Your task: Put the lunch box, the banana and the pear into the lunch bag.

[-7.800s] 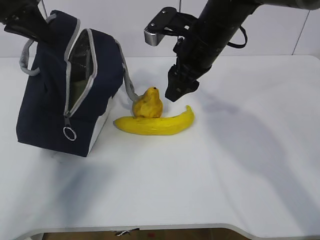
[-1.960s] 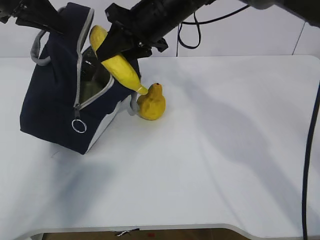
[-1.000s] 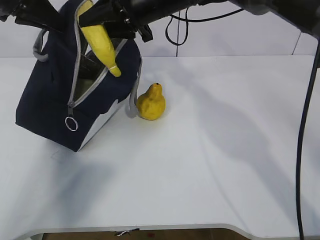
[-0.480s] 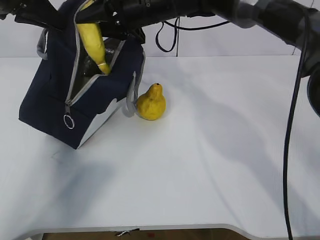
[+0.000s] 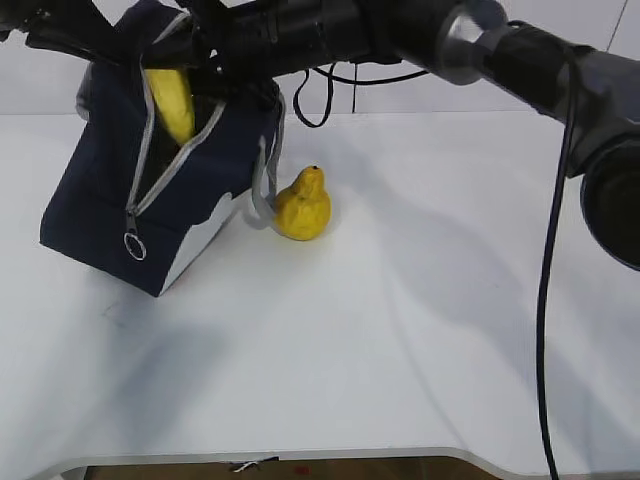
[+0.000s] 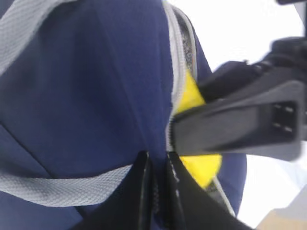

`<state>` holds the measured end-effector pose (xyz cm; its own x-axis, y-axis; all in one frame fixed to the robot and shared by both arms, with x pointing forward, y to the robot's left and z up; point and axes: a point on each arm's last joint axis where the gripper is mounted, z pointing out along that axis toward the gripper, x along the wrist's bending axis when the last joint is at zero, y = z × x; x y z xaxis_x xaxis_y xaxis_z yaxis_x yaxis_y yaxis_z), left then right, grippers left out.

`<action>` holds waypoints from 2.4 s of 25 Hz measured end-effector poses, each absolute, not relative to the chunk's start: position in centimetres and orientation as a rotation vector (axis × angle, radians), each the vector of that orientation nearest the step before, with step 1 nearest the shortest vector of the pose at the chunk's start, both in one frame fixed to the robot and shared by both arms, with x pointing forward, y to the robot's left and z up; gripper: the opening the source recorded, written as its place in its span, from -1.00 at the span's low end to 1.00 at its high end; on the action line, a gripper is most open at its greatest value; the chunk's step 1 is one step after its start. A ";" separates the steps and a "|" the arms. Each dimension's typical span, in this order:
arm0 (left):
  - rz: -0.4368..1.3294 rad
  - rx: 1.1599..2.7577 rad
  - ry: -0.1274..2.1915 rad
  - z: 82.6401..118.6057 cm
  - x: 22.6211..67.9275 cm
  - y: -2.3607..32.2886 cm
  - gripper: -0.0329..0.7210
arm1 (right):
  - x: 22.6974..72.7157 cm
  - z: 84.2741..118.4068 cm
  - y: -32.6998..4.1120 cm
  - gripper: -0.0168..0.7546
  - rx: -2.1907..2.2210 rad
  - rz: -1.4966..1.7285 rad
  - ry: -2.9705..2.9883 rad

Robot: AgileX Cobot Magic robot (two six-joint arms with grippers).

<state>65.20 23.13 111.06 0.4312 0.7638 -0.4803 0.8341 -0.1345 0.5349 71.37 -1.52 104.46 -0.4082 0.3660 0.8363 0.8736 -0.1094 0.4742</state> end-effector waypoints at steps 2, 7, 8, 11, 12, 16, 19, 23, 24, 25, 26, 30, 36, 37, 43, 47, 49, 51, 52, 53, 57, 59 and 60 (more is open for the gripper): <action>-0.121 1.918 1.349 111.0 65.1 23.1 -0.85 | 71.5 103.9 -1.5 -0.21 -1.366 -1.523 -1.727; -0.126 1.920 1.349 111.0 65.1 23.1 -0.85 | 71.5 103.7 -1.4 -0.05 -1.359 -1.520 -1.739; -0.126 1.920 1.349 111.0 65.1 23.1 -0.85 | 71.5 103.7 -1.4 0.02 -1.357 -1.521 -1.745; -0.128 1.922 1.349 111.0 65.1 23.1 -0.85 | 71.5 103.7 -1.5 0.29 -1.351 -1.514 -1.748; -0.127 1.923 1.349 111.0 65.1 23.1 -0.85 | 71.4 103.7 -1.6 0.36 -1.346 -1.507 -1.752; -0.114 1.947 1.356 110.9 65.1 23.3 -0.85 | 71.6 104.2 -2.4 0.46 -1.310 -1.512 -1.776; -0.108 1.950 1.369 110.8 65.1 23.8 -0.85 | 71.6 105.3 -3.3 0.47 -1.210 -1.546 -1.852; -0.099 1.932 1.395 110.8 65.2 24.9 -0.85 | 71.6 107.5 -4.6 0.47 -1.085 -1.613 -1.972; -0.097 1.929 1.402 110.8 65.2 25.2 -0.85 | 71.4 108.1 -4.9 0.48 -1.055 -1.617 -2.023; -0.092 1.927 1.410 110.8 65.3 25.5 -0.85 | 71.2 108.7 -5.1 0.48 -1.026 -1.612 -2.085; -0.083 1.929 1.419 110.7 65.3 25.9 -0.85 | 71.0 109.1 -5.3 0.48 -1.001 -1.589 -2.145; -0.063 1.948 1.433 110.6 65.3 26.3 -0.85 | 70.7 110.5 -6.3 0.48 -1.044 -1.518 -2.396; -0.060 1.954 1.435 110.5 65.3 26.3 -0.85 | 71.2 110.0 -7.3 0.48 -1.244 -1.352 -2.644; -0.059 1.955 1.435 110.5 65.3 26.3 -0.85 | 71.2 109.7 -7.1 0.48 -1.277 -1.311 -2.691; -0.043 1.975 1.443 110.4 65.3 26.5 -0.85 | 70.7 108.8 -5.8 0.48 -1.355 -1.152 -2.847; -0.041 1.976 1.443 110.4 65.3 26.5 -0.85 | 71.0 106.5 -6.1 0.48 -1.404 -0.985 -2.868; -0.041 1.977 1.444 110.4 65.3 26.5 -0.85 | 71.1 104.6 -6.2 0.48 -1.421 -0.874 -2.870; -0.040 1.978 1.444 110.4 65.3 26.5 -0.85 | 71.1 103.1 -6.4 0.48 -1.430 -0.794 -2.867; -0.039 1.980 1.445 110.4 65.3 26.5 -0.85 | 71.1 102.8 -6.4 0.48 -1.430 -0.776 -2.866; -0.039 1.980 1.445 110.4 65.3 26.5 -0.85 | 71.1 102.6 -6.4 0.48 -1.432 -0.762 -2.867; -0.038 1.981 1.445 110.4 65.3 26.6 -0.85 | 71.3 102.4 -6.8 0.48 -1.456 -0.715 -2.909; -0.038 1.981 1.445 110.4 65.3 26.6 -0.85 | 71.3 102.4 -6.8 0.48 -1.473 -0.712 -2.902; -0.038 1.981 1.445 110.4 65.3 26.6 -0.85 | 71.3 102.4 -6.9 0.48 -1.476 -0.716 -2.895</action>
<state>65.27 26.55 110.38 0.3843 0.8336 -0.3967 0.8531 -0.1564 0.4978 71.32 -6.89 102.41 -0.5925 0.8051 0.0282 0.7254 0.5180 0.4534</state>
